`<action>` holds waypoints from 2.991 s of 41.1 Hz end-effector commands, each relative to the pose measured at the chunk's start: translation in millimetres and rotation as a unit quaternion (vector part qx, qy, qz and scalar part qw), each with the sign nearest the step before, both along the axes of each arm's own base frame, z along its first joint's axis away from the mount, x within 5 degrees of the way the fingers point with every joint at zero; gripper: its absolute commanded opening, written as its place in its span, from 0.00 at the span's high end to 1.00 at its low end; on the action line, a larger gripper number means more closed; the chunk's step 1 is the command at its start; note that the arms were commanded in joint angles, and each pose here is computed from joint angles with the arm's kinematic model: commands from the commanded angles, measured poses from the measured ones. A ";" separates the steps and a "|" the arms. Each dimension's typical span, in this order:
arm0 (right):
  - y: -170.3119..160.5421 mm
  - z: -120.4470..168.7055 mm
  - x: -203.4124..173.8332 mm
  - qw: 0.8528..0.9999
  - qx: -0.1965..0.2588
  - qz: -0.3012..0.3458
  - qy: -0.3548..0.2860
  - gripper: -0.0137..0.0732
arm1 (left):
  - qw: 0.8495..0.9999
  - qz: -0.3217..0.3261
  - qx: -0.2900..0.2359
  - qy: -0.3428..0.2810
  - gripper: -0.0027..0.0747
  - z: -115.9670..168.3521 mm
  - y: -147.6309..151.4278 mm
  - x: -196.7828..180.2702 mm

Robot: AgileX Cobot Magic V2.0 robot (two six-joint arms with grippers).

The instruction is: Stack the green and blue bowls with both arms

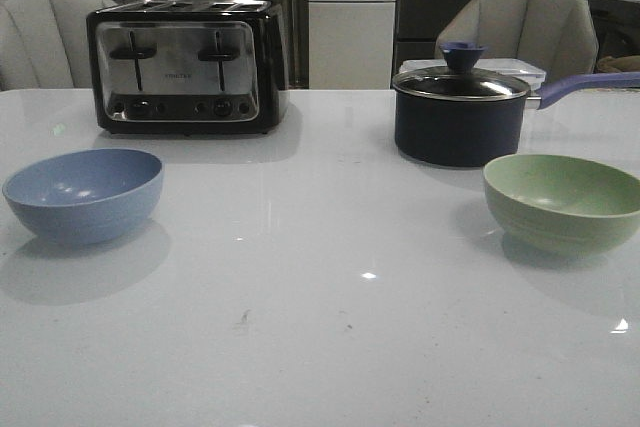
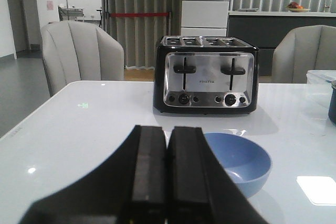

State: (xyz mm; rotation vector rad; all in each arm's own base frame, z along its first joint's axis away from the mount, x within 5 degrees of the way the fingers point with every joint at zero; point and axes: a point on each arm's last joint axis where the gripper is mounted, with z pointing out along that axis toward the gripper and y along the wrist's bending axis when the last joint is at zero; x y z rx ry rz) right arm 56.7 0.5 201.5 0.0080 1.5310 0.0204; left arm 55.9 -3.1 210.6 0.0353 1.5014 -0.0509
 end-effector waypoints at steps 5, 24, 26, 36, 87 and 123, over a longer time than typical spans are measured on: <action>-0.6 10.5 -2.5 0.998 -0.005 -0.004 -0.056 0.78 | 0.999 -0.002 -0.006 -0.049 0.85 6.9 0.1 -2.3; -0.6 10.6 -2.6 0.998 -0.005 -0.004 -0.057 0.78 | 0.996 0.000 -0.008 -0.090 0.85 14.2 0.7 -3.8; -0.6 11.2 -2.7 0.998 -0.005 -0.004 -0.060 0.78 | 0.993 0.002 -0.010 -0.116 0.85 18.8 1.0 -5.1; -0.7 16.2 -3.6 0.997 -0.005 -0.005 -0.076 0.78 | 0.987 0.004 -0.011 -0.158 0.85 26.5 1.5 -7.8; 2.1 106.5 57.7 0.957 -0.007 0.012 0.291 0.78 | 0.979 -0.018 0.011 0.201 0.85 128.3 -5.9 46.2; -13.1 99.7 178.0 0.894 0.042 -0.014 0.446 0.18 | 0.976 -0.018 0.015 0.217 0.31 124.8 -6.2 53.0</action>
